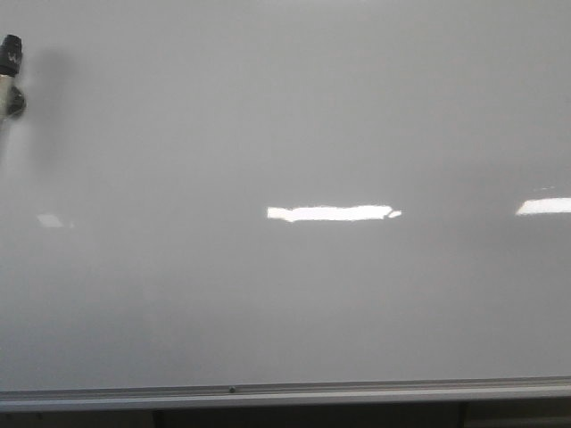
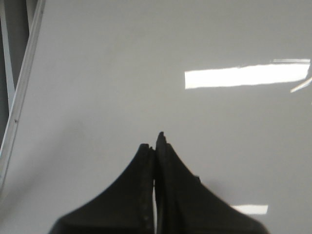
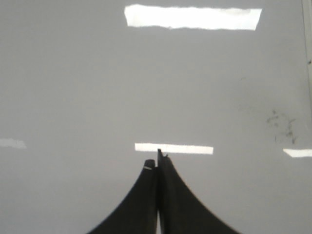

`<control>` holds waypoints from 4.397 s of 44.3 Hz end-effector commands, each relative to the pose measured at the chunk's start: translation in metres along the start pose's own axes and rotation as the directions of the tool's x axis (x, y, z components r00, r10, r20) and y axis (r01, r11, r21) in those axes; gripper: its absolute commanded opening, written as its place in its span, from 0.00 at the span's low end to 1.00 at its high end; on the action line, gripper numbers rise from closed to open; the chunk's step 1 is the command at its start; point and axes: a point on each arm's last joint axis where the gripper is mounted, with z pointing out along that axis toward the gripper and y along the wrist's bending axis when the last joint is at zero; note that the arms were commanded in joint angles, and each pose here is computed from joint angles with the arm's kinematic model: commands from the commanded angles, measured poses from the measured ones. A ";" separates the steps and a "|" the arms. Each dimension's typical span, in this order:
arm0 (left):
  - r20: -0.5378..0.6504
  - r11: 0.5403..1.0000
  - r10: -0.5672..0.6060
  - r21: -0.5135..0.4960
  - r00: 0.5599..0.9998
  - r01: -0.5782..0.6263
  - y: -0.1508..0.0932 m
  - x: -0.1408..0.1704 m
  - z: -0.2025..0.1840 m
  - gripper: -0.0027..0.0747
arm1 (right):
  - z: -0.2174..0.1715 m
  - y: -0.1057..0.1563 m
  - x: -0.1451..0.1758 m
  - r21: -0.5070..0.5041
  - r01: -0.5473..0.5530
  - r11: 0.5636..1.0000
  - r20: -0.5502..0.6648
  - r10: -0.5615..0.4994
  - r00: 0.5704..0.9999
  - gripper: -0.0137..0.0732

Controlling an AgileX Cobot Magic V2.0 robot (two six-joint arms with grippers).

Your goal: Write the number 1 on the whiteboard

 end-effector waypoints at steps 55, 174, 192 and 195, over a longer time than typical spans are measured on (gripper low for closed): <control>-0.605 1.000 -0.008 -0.007 0.796 0.005 0.001 -0.019 0.083 0.06 | 0.097 0.000 -0.037 -0.027 0.010 1.000 -0.596 -0.024 0.803 0.25; -0.838 0.991 0.081 0.125 0.539 0.045 -0.041 0.135 0.275 0.22 | 0.098 0.000 -0.038 -0.026 0.011 1.000 -0.587 -0.024 0.809 0.82; -0.853 0.988 0.120 0.152 0.507 0.021 -0.038 0.117 0.265 0.01 | 0.098 0.000 -0.038 -0.026 0.011 1.000 -0.587 -0.024 0.809 0.82; -0.858 0.987 0.128 0.158 0.498 0.019 -0.038 0.108 0.260 0.01 | 0.098 0.000 -0.038 -0.026 0.011 1.000 -0.587 -0.024 0.809 0.82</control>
